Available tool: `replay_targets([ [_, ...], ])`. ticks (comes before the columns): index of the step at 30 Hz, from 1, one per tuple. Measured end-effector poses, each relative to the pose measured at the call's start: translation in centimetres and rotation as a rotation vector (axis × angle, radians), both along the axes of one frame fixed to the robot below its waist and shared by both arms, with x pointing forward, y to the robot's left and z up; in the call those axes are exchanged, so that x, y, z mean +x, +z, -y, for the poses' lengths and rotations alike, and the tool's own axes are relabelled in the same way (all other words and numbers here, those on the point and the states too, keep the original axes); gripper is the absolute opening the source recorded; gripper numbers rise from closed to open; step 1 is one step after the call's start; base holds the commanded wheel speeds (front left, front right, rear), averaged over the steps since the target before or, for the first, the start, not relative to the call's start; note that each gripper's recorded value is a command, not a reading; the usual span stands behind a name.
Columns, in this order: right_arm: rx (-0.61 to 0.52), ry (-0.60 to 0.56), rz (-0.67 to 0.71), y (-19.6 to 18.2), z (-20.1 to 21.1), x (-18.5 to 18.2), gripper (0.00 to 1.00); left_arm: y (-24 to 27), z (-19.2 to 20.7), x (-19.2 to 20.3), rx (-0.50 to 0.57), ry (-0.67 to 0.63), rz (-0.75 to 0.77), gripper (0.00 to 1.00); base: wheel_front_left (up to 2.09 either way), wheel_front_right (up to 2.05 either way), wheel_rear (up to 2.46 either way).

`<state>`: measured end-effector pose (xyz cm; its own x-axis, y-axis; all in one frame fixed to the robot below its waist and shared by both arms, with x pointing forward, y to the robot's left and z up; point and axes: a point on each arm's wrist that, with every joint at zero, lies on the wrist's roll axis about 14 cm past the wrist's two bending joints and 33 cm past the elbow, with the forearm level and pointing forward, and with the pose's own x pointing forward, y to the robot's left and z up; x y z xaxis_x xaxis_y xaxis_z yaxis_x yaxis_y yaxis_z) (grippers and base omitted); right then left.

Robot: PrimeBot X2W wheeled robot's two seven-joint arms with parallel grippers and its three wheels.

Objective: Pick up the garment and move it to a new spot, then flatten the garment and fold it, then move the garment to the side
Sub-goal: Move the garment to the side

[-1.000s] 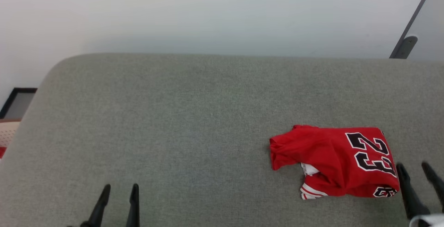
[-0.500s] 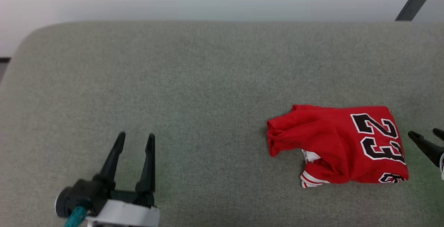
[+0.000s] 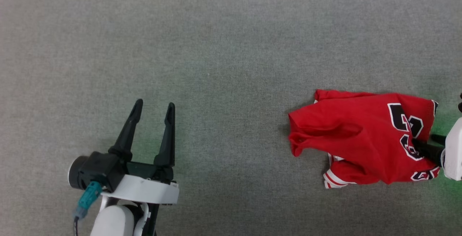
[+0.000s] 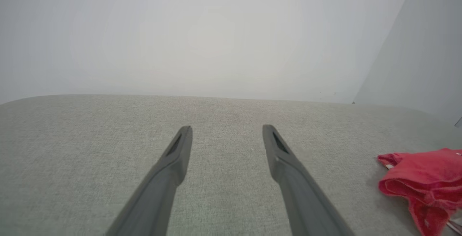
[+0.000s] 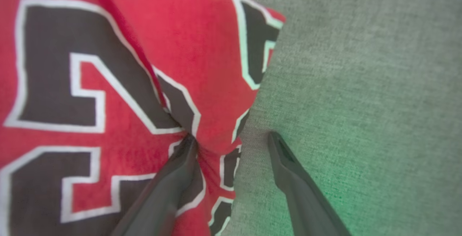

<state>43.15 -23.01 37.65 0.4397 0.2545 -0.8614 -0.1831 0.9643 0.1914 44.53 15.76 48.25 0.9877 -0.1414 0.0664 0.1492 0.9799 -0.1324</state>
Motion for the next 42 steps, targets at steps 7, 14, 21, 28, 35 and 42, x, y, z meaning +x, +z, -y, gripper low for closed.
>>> replay_targets([
  [7,0.046,-0.034,0.084,-0.1,-0.3,1.4,0.0,-0.9,0.2,0.6,0.009,-0.015,-0.016,1.0,0.0,0.0,0.0],
  [14,0.07,-0.189,0.218,1.7,3.5,1.8,0.0,-1.1,2.4,1.7,0.04,-0.112,-0.002,1.0,0.0,0.0,0.0],
  [21,-0.022,-0.418,0.34,4.2,12.3,0.9,0.0,0.0,7.0,5.3,0.084,-0.278,0.083,1.0,0.0,0.0,0.0],
  [28,-0.178,-0.583,0.453,6.2,20.0,0.0,0.0,1.4,12.8,9.5,0.127,-0.463,0.205,1.0,0.0,0.0,0.0],
  [35,-0.364,-0.652,0.58,8.4,25.4,1.2,0.0,1.9,17.8,13.0,0.135,-0.596,0.304,1.0,0.0,0.0,0.0],
  [42,-0.466,-0.7,0.614,8.0,28.2,2.7,0.0,0.3,20.9,15.0,0.11,-0.67,0.324,1.0,0.0,0.0,0.0],
])
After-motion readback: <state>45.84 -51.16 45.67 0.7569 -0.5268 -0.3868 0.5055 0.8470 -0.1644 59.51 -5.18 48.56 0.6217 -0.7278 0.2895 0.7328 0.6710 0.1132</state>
